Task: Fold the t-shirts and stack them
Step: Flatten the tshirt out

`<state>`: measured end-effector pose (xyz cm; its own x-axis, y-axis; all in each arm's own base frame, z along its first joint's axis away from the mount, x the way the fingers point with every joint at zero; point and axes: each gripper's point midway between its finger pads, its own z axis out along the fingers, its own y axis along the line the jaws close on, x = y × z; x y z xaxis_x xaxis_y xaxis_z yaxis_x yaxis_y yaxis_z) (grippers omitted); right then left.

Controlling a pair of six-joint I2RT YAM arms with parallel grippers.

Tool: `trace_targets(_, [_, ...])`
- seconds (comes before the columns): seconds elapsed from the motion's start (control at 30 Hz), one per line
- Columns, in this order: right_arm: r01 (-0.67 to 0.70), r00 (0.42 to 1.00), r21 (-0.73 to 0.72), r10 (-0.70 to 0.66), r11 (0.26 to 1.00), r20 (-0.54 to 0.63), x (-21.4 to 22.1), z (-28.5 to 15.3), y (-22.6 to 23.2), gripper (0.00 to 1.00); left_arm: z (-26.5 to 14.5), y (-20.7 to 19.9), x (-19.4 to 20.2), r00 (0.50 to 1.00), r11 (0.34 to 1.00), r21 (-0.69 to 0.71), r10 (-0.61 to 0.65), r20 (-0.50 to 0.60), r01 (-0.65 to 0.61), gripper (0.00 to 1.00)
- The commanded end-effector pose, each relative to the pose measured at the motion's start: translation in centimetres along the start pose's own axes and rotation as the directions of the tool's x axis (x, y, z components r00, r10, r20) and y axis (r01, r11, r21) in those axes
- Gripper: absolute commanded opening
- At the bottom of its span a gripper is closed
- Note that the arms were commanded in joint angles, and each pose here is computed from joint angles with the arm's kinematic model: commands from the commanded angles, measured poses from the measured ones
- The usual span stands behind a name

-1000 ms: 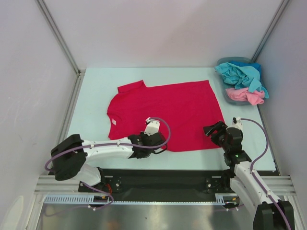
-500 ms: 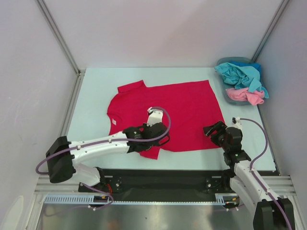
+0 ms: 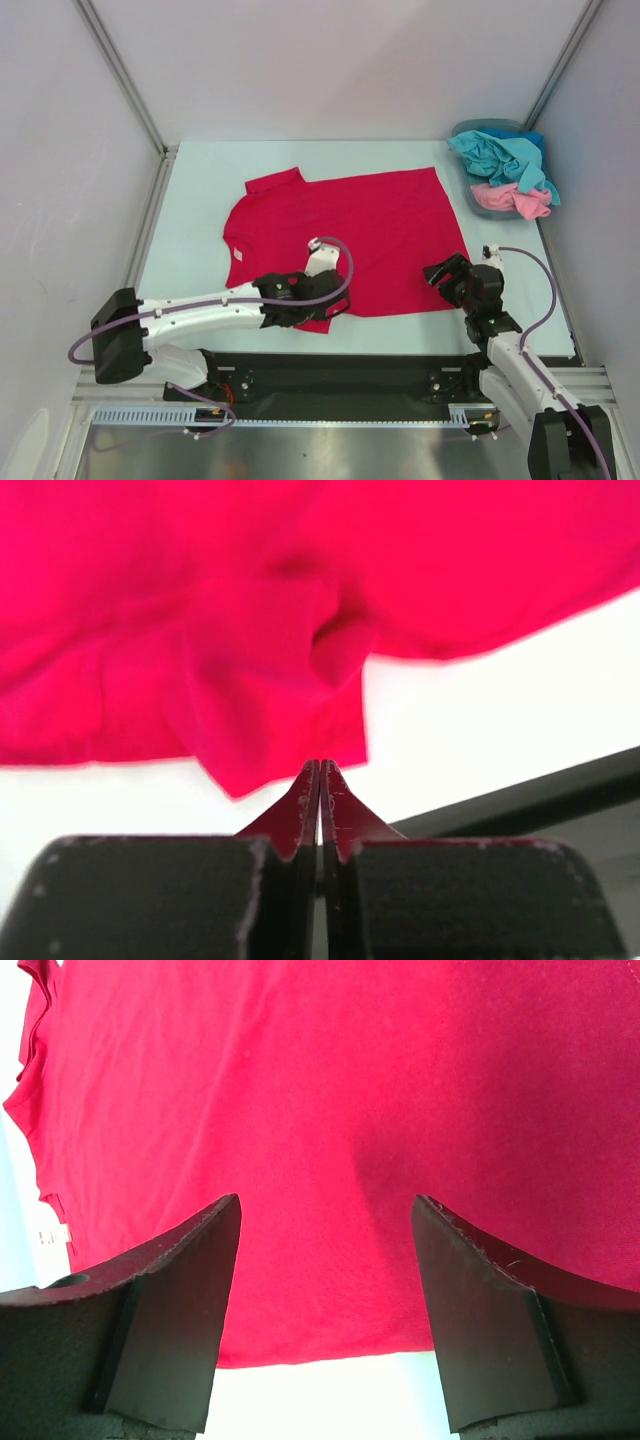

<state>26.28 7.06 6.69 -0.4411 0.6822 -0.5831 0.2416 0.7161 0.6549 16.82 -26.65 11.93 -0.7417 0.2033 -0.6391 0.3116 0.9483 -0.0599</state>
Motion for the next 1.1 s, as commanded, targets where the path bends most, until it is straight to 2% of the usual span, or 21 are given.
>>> trace_targets(0.0, [0.005,0.999,-0.043,-0.004,0.999,0.035,-1.5,0.1,1.6,0.74,0.3,0.6,2.7,1.000,1.000,-0.027,-0.014,-0.020,0.014,0.06])
trace_targets(0.1, [0.004,0.999,-0.042,-0.002,0.999,0.041,-1.7,0.1,1.7,0.74,1.1,-0.1,4.6,1.000,1.000,-0.027,0.001,-0.021,-0.002,0.17])
trace_targets(0.17, [0.004,0.999,-0.043,-0.002,0.999,0.035,-1.6,0.1,1.8,0.74,1.8,-0.5,5.5,1.000,0.999,-0.041,0.019,-0.024,-0.020,0.21])
trace_targets(0.57, [0.012,0.999,-0.043,-0.011,0.999,0.044,-2.1,-0.1,2.0,0.74,3.1,-2.4,5.9,0.996,0.996,-0.012,0.089,-0.007,-0.089,0.50])
trace_targets(0.9, [0.011,0.999,-0.047,-0.008,0.999,0.051,-2.2,-0.1,2.2,0.74,4.3,-3.3,8.3,0.951,0.957,0.060,0.288,-0.111,-0.283,0.52])
trace_targets(1.07, [0.013,0.999,-0.047,-0.011,0.999,0.053,-2.2,-0.2,2.1,0.74,4.8,-2.3,9.2,0.930,0.943,-0.006,0.327,-0.169,-0.333,0.51])
